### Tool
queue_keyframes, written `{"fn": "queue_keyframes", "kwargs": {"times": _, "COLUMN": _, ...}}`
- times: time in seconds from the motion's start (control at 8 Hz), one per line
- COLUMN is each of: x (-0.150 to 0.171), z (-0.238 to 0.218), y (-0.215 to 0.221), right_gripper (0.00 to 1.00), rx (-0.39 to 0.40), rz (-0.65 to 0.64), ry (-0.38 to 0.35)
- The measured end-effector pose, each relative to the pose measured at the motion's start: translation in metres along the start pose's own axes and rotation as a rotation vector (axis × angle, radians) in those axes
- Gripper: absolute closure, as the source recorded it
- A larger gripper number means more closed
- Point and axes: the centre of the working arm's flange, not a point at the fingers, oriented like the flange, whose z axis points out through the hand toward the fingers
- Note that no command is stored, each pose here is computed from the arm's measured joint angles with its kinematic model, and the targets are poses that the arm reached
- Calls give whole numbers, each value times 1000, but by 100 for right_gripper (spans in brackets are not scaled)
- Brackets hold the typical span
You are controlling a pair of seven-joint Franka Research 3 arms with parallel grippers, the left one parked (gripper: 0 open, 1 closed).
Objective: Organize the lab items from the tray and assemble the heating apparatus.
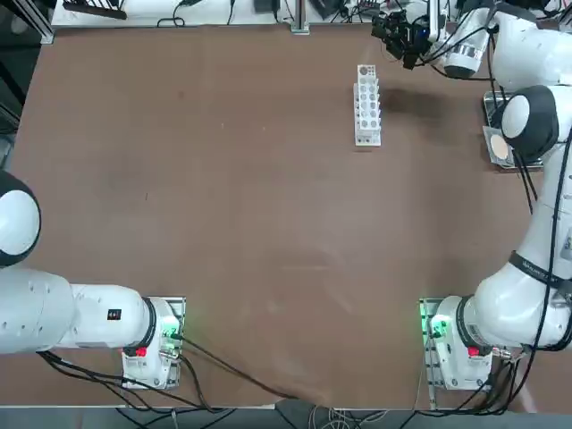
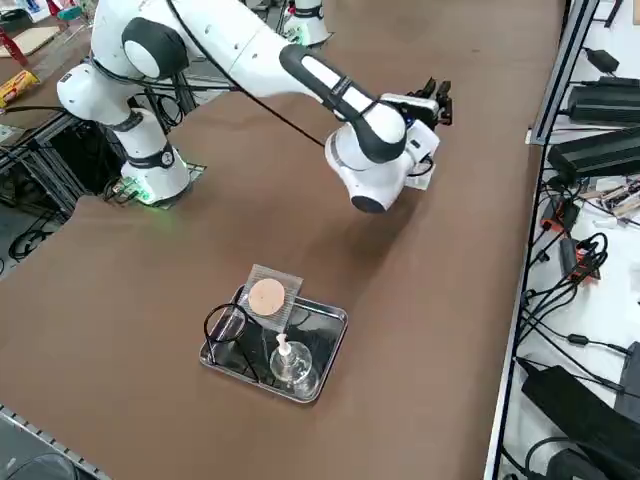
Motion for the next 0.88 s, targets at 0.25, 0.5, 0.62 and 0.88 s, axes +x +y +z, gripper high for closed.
{"fn": "queue_keyframes", "kwargs": {"times": 0.25, "x": -5, "z": -2, "y": -3, "right_gripper": 77, "rx": -2, "rz": 9, "ry": -1}}
{"fn": "queue_keyframes", "kwargs": {"times": 0.5, "x": -7, "z": -4, "y": -5, "right_gripper": 77, "rx": -3, "rz": 9, "ry": -4}}
{"fn": "queue_keyframes", "kwargs": {"times": 0.62, "x": -7, "z": -5, "y": -5, "right_gripper": 77, "rx": -1, "rz": 10, "ry": -8}}
{"fn": "queue_keyframes", "kwargs": {"times": 0.88, "x": -8, "z": -5, "y": -6, "right_gripper": 77, "rx": 2, "rz": 11, "ry": -12}}
